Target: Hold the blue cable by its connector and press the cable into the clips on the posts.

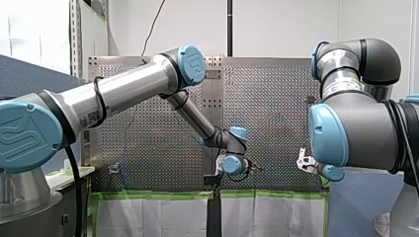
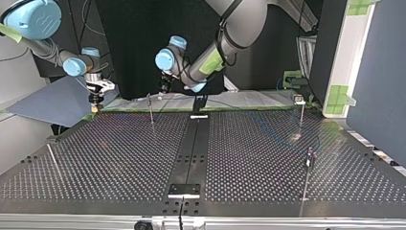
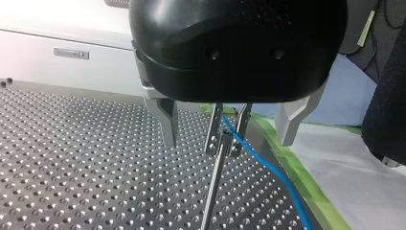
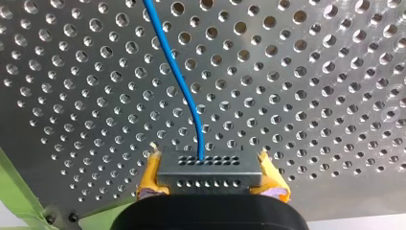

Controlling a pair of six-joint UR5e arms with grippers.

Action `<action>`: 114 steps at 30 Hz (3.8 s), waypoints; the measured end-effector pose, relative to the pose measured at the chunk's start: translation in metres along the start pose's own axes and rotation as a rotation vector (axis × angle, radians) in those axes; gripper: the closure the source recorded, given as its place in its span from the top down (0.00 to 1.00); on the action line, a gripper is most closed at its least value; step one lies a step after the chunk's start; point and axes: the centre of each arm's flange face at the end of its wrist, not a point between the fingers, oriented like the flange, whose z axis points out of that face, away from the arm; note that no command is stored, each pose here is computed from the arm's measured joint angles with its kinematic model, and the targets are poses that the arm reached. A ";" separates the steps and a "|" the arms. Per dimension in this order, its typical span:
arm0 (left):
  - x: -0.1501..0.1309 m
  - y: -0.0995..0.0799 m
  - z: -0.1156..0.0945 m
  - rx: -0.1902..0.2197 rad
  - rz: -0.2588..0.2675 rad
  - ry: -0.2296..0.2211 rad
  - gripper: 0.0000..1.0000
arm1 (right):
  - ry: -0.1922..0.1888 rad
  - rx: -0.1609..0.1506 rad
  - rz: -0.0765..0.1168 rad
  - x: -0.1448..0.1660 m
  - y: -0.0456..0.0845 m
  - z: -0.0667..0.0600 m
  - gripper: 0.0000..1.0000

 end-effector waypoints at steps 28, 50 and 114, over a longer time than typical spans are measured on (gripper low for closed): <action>0.017 -0.047 -0.008 0.045 -0.096 -0.048 1.00 | -0.011 0.004 0.003 -0.003 -0.002 -0.001 0.00; 0.032 -0.046 0.000 0.019 -0.096 -0.037 1.00 | -0.014 0.005 0.004 -0.004 -0.002 -0.001 0.00; -0.067 -0.011 -0.072 -0.110 -0.148 -0.123 1.00 | -0.027 0.017 0.016 -0.007 -0.009 -0.002 0.00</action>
